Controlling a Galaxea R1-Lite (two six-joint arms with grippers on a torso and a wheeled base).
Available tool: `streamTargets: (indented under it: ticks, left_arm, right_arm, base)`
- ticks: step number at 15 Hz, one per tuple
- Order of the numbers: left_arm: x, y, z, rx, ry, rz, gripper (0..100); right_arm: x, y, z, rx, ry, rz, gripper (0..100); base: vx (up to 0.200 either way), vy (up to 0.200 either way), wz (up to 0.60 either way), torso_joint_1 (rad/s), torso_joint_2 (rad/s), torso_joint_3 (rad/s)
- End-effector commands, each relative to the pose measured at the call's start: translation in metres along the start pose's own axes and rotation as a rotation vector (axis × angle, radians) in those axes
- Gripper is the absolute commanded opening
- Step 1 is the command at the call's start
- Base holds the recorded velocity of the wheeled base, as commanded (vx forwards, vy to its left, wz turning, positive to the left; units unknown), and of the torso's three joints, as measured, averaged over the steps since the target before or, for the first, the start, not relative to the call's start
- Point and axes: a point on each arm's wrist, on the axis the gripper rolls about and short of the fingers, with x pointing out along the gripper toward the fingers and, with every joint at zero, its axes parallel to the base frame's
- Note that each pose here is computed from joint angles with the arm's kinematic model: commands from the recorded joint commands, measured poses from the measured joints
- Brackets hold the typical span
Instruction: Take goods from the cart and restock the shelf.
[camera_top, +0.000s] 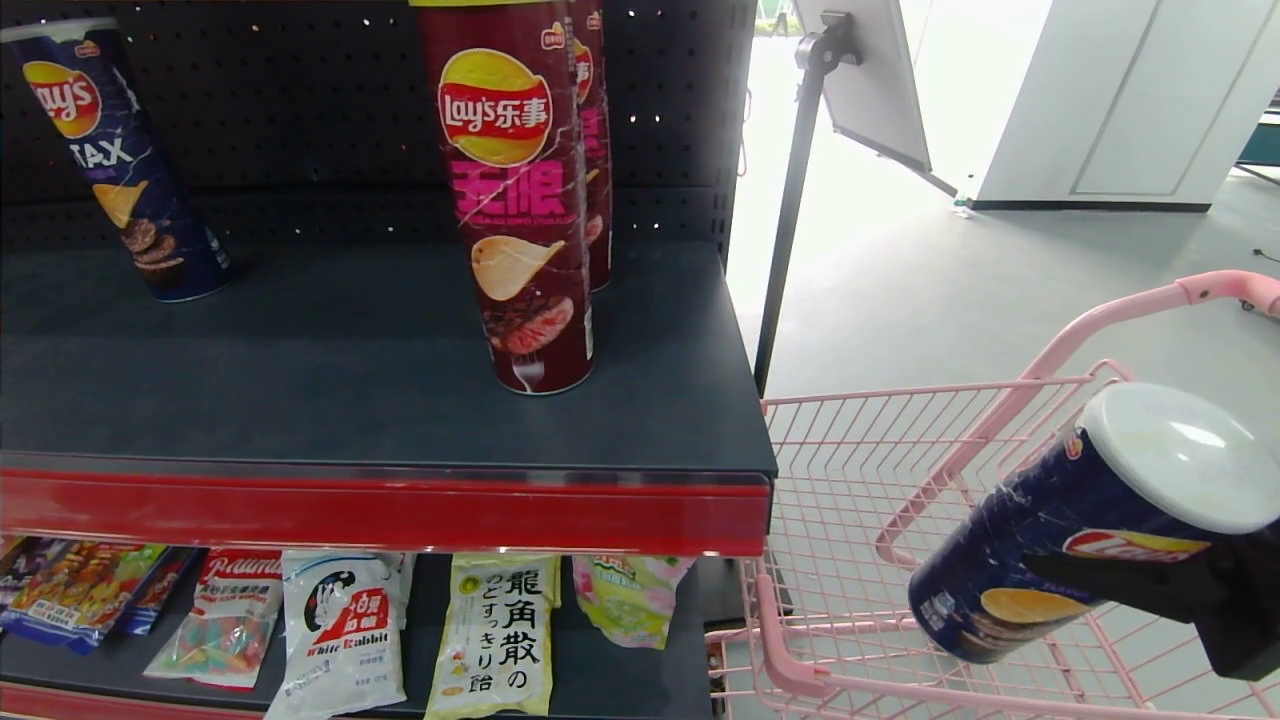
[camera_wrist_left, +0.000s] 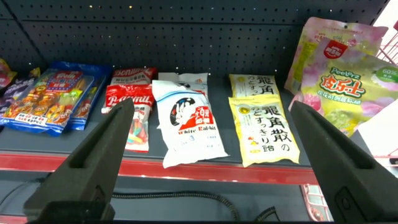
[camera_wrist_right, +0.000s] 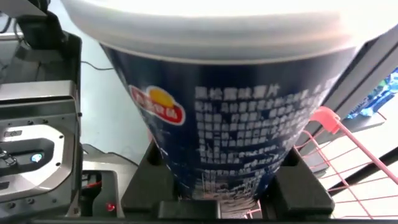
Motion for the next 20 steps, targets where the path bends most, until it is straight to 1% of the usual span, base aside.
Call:
streamTargets:
  ticks: [1,4,7,12,18,20]
  left_arm:
    - [0.0001,0.0,0.0001,0.0,0.0,0.0,100]
    - [0.0001,0.0,0.0001,0.0,0.0,0.0,100]
    - [0.0001,0.0,0.0001,0.0,0.0,0.0,100]
    - [0.0001,0.0,0.0001,0.0,0.0,0.0,100]
    - [0.0001,0.0,0.0001,0.0,0.0,0.0,100]
    - [0.0001,0.0,0.0001,0.0,0.0,0.0,100]
  right_arm:
    - [-0.0024,0.0065,0.0,-0.008,-0.003,-0.004,0]
    - [-0.0027,0.0064,-0.0011,-0.001,0.003,-0.011,0]
    - [-0.0036,0.005,0.0001,-0.001,0.041,-0.074,0]
    - [-0.0031,0.0043,0.0003,0.015,0.034,-0.072,0]
    - [-0.003,0.0039,0.0019,0.018,0.029,-0.071,0]
    - [-0.0035,0.0042,0.006,0.013,0.005,-0.047,0]
  base:
    - [0.0,0.0,0.0,0.0,0.0,0.0]
    - [0.0,0.0,0.0,0.0,0.0,0.0]
    - [0.0,0.0,0.0,0.0,0.0,0.0]
    - [0.0,0.0,0.0,0.012,-0.04,-0.023]
    - [0.0,0.0,0.0,0.177,-0.48,-0.287]
    - [0.0,0.0,0.0,0.222,-0.55,-0.332]
